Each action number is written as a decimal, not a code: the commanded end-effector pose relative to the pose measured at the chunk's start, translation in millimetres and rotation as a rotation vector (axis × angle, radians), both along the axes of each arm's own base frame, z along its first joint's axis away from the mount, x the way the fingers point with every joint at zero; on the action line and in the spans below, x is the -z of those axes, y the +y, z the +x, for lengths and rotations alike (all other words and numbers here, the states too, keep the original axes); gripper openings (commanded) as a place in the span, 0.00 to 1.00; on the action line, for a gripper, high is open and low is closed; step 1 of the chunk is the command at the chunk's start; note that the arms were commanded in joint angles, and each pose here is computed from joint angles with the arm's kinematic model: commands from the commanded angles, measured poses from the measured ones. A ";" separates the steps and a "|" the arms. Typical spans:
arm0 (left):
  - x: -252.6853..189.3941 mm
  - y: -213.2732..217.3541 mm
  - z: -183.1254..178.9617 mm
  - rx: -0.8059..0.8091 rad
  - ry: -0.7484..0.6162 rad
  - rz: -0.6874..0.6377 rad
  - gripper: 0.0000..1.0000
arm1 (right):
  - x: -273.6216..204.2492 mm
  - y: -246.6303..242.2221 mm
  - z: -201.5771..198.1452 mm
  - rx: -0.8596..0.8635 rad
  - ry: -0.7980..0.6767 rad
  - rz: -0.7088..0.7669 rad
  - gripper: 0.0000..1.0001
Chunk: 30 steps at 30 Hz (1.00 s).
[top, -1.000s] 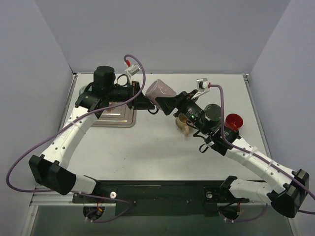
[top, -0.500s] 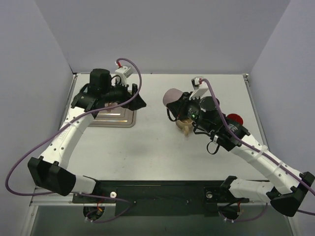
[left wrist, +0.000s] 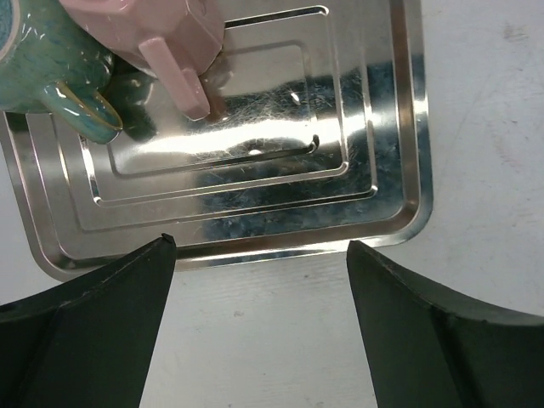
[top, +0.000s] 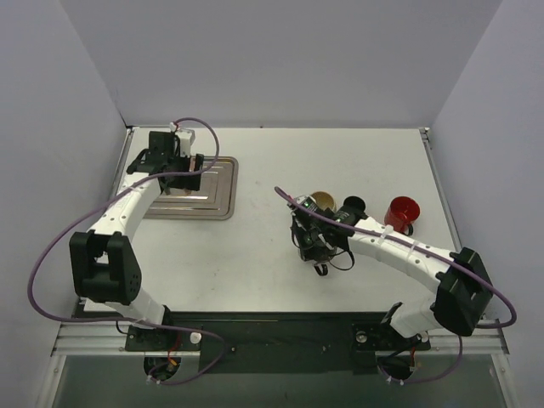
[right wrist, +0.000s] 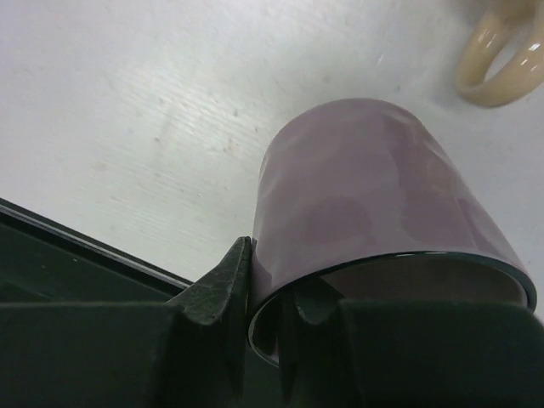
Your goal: Turn the mug right side up
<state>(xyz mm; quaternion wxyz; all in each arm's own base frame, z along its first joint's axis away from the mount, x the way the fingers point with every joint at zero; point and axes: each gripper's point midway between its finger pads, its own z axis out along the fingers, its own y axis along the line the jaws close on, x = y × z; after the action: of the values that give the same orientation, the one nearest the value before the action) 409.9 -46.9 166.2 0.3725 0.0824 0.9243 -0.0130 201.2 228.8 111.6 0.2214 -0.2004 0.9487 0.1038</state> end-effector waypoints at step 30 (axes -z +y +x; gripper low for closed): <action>90.4 54.4 123.1 -0.224 -0.005 0.072 0.14 | -41.8 -42.0 -0.7 0.085 -0.094 -0.034 0.66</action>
<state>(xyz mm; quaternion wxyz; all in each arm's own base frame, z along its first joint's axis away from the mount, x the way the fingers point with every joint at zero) 518.0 8.9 63.7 0.3524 -0.0088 0.9326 0.0776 201.3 201.3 124.2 0.2344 -0.1826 0.9513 0.0818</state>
